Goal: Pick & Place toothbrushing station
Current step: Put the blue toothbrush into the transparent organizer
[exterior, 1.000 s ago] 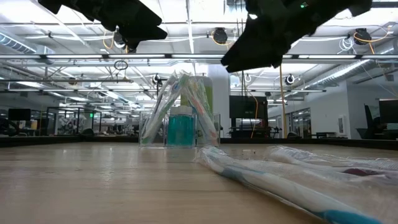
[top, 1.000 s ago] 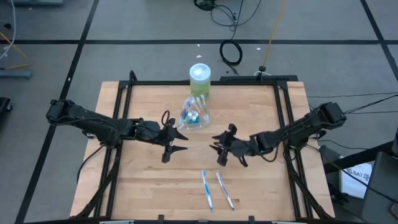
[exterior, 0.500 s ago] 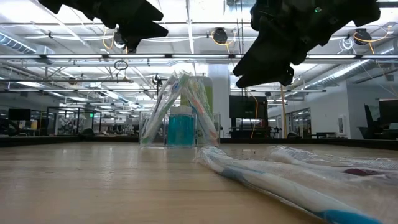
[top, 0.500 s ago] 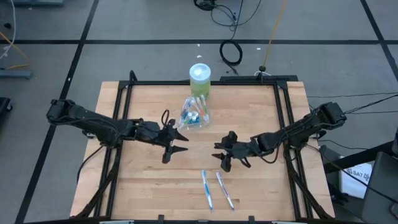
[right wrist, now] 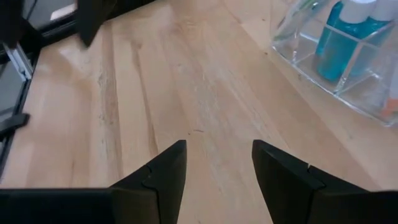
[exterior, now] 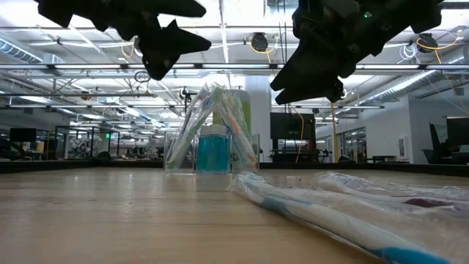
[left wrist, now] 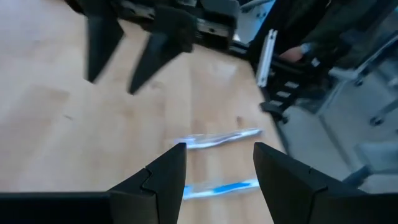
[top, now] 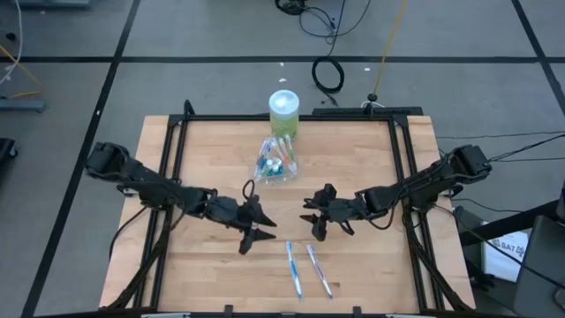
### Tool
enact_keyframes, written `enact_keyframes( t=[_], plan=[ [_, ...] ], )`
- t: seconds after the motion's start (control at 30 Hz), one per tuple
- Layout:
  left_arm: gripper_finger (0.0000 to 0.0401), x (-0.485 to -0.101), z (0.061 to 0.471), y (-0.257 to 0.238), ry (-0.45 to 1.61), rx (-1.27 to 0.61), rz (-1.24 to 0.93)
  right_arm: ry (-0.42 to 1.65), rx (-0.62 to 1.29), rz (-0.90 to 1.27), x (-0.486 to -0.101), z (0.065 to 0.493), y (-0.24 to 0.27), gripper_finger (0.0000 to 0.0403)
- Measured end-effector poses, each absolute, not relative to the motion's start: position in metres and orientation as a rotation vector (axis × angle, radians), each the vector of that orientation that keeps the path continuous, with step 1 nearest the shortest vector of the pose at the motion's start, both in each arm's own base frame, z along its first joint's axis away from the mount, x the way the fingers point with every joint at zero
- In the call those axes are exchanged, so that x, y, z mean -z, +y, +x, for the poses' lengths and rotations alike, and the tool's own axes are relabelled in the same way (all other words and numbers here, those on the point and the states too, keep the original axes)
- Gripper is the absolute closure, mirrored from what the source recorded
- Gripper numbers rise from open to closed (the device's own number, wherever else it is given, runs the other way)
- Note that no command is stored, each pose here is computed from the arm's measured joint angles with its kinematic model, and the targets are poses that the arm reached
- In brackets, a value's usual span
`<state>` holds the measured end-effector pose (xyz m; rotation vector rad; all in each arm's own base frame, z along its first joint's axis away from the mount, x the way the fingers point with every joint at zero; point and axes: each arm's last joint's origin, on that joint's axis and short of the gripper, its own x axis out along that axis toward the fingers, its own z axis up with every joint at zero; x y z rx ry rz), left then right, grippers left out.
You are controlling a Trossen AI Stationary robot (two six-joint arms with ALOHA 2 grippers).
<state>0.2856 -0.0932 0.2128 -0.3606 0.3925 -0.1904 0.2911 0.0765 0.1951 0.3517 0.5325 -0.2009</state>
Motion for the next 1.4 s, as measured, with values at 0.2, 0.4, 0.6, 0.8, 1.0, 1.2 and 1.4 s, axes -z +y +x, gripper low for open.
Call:
enact_keyframes(
  t=[0.2, 0.4, 0.6, 0.8, 1.0, 1.2, 1.4],
  plan=[
    [0.021, -0.207, 0.284, -0.124, 0.349, 0.242, -0.408, 0.437, 0.157, 0.403, -0.204, 0.295, 0.084, 0.023],
    [0.021, -0.219, 0.28, -0.148, 0.327, 0.235, -0.359, 0.365, 0.086, 0.362, -0.211, 0.295, 0.097, 0.0231],
    [0.021, -0.239, 0.282, -0.164, 0.441, 0.121, -0.307, 0.362, 0.081, 0.344, -0.212, 0.295, 0.097, 0.0231],
    [0.021, -0.247, 0.28, -0.167, 0.571, 0.031, -0.482, 0.358, 0.077, 0.298, -0.212, 0.295, 0.095, 0.0231],
    [0.021, -0.23, 0.277, -0.175, 0.662, -0.008, -0.506, 0.357, 0.085, 0.269, -0.212, 0.297, 0.09, 0.0231],
    [0.021, -0.201, 0.285, -0.184, 0.717, -0.031, -0.462, 0.403, 0.049, 0.302, -0.209, 0.295, 0.095, 0.0232],
    [0.021, -0.192, 0.289, -0.17, 0.813, -0.085, -0.495, 0.506, -0.04, 0.286, -0.175, 0.29, 0.137, 0.0232]
  ],
)
